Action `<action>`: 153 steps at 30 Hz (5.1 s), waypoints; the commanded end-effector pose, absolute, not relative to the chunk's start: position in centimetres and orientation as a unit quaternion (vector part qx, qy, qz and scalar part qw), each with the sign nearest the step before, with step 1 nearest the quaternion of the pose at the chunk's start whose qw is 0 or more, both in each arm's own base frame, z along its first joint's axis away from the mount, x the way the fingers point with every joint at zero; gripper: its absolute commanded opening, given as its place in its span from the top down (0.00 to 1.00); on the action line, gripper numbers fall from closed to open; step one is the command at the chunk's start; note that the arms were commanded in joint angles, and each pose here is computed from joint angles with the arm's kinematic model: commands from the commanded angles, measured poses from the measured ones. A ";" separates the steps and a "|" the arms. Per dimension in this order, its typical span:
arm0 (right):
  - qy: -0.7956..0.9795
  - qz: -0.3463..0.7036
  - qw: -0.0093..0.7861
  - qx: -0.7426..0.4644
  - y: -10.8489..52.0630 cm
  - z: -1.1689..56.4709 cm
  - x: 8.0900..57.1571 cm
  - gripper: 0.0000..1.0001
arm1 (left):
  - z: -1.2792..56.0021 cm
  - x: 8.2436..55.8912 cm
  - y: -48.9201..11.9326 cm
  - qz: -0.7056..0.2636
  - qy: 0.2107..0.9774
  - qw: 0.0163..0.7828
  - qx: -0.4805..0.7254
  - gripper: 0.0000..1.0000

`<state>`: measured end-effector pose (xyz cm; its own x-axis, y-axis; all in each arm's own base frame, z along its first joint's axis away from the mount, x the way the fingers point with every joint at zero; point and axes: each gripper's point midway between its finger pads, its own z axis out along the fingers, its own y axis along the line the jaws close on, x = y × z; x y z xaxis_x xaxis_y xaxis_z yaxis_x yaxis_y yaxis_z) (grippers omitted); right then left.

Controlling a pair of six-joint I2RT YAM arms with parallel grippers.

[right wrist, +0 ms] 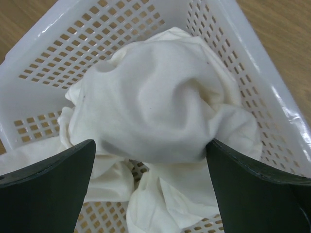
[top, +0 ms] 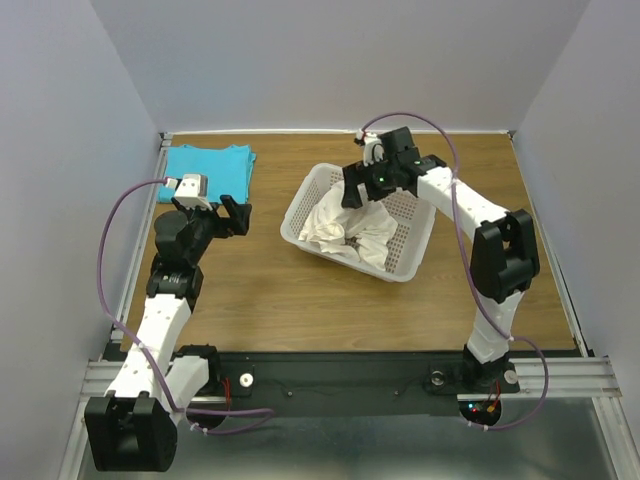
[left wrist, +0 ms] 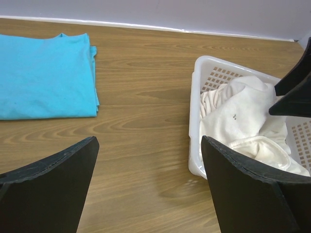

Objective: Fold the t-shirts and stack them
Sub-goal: Grab the tshirt from the pile, then move the tshirt to the center of the board

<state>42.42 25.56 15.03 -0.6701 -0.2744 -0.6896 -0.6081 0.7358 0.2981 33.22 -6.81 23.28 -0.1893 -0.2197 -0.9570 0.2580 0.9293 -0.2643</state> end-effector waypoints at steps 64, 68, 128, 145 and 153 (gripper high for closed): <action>0.392 0.598 0.551 -0.431 36.2 61.8 20.5 0.99 | 30.2 30.6 0.3 -0.040 0.654 0.749 -0.099 0.01; 0.444 0.587 0.473 -0.484 39.6 53.5 19.3 0.99 | 30.2 30.6 0.2 -0.042 0.655 0.748 -0.096 0.01; 0.787 0.121 0.404 -0.451 17.8 22.4 39.3 0.00 | 30.1 31.2 -1.4 -0.076 0.661 0.743 -0.069 0.01; 0.801 0.177 0.377 -0.430 11.2 14.2 50.8 0.06 | 29.7 31.5 -2.5 -0.097 0.668 0.736 -0.050 0.01; 0.828 0.215 0.326 -0.403 11.6 9.9 50.7 0.42 | 29.3 31.8 -2.7 -0.100 0.674 0.730 -0.047 0.01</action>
<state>51.12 11.10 10.05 -0.4404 -0.5457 -0.7129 -0.8025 0.5953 0.0400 31.73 -2.24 27.36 0.0074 -0.2035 -0.9791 0.0499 0.9779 -0.2028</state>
